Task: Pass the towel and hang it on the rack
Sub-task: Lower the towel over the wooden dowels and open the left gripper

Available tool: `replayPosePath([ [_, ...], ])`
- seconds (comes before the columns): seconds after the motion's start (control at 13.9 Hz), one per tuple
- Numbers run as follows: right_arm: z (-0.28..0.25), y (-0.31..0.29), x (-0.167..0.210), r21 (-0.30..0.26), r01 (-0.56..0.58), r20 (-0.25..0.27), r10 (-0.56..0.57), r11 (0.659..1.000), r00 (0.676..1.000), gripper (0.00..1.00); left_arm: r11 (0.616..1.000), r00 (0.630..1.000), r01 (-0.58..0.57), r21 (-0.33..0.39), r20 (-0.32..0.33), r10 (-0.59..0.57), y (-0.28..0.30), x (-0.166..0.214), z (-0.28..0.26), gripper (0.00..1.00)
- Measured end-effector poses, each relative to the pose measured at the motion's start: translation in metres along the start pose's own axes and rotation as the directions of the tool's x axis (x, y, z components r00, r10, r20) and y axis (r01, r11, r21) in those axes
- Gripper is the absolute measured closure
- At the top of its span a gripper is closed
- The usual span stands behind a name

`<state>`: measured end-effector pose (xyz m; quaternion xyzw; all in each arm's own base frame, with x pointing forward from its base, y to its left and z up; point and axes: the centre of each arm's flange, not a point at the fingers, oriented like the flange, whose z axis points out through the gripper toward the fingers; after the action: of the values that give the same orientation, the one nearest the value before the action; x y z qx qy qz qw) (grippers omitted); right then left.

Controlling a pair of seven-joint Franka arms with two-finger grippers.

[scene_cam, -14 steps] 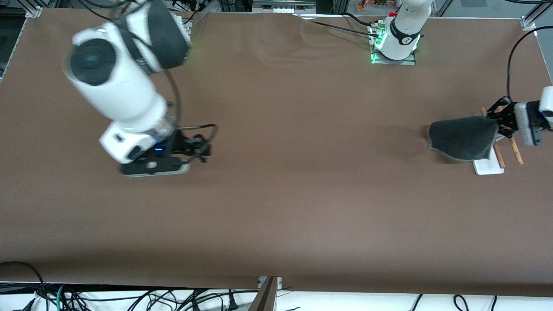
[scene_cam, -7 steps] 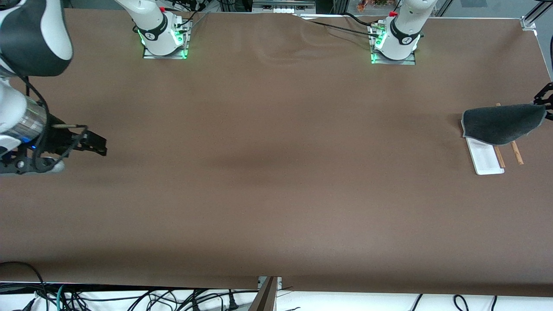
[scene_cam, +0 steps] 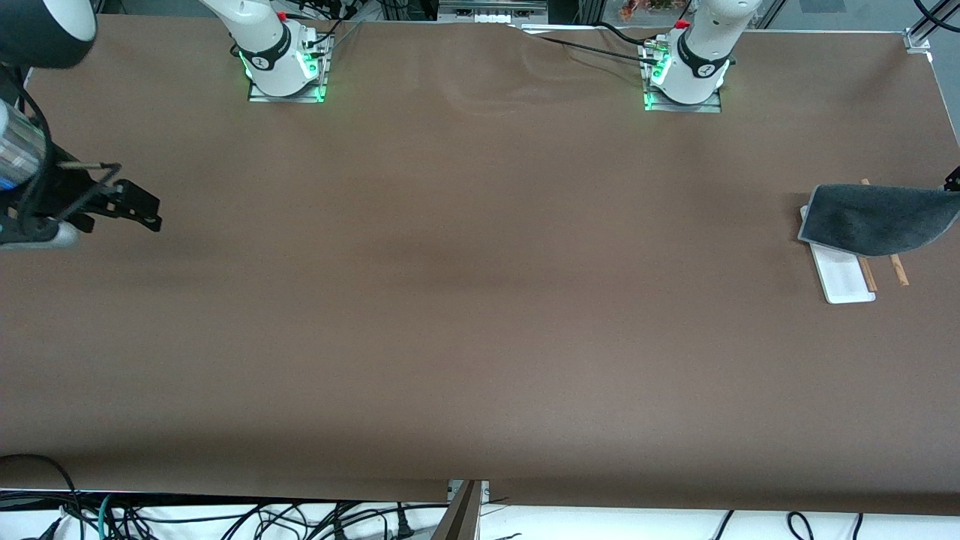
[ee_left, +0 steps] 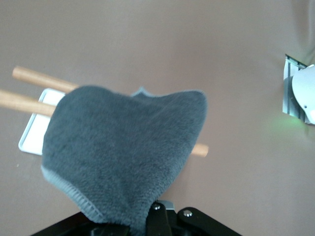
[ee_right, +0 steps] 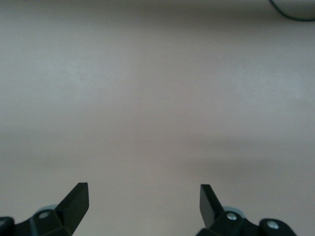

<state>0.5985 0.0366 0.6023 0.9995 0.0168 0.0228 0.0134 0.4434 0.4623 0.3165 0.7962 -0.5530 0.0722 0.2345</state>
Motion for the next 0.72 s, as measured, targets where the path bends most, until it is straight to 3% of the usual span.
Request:
replayPosePath([
  [0.36,0.017,0.040,-0.010,-0.007,-0.006,0.047,0.006,1.000,0.999,0.00,0.999,1.000,-0.018,0.050,0.017,0.017,-0.003,-0.034,0.002,0.97],
  [0.58,0.016,0.044,-0.011,-0.007,0.005,0.047,-0.005,1.000,0.999,0.00,0.999,1.000,-0.016,0.051,0.014,0.016,-0.006,-0.038,0.008,0.89],
  [0.72,0.013,0.045,-0.015,-0.006,0.009,0.059,-0.009,1.000,0.998,0.00,0.998,1.000,-0.021,0.053,0.016,0.020,-0.008,-0.037,0.009,0.72],
])
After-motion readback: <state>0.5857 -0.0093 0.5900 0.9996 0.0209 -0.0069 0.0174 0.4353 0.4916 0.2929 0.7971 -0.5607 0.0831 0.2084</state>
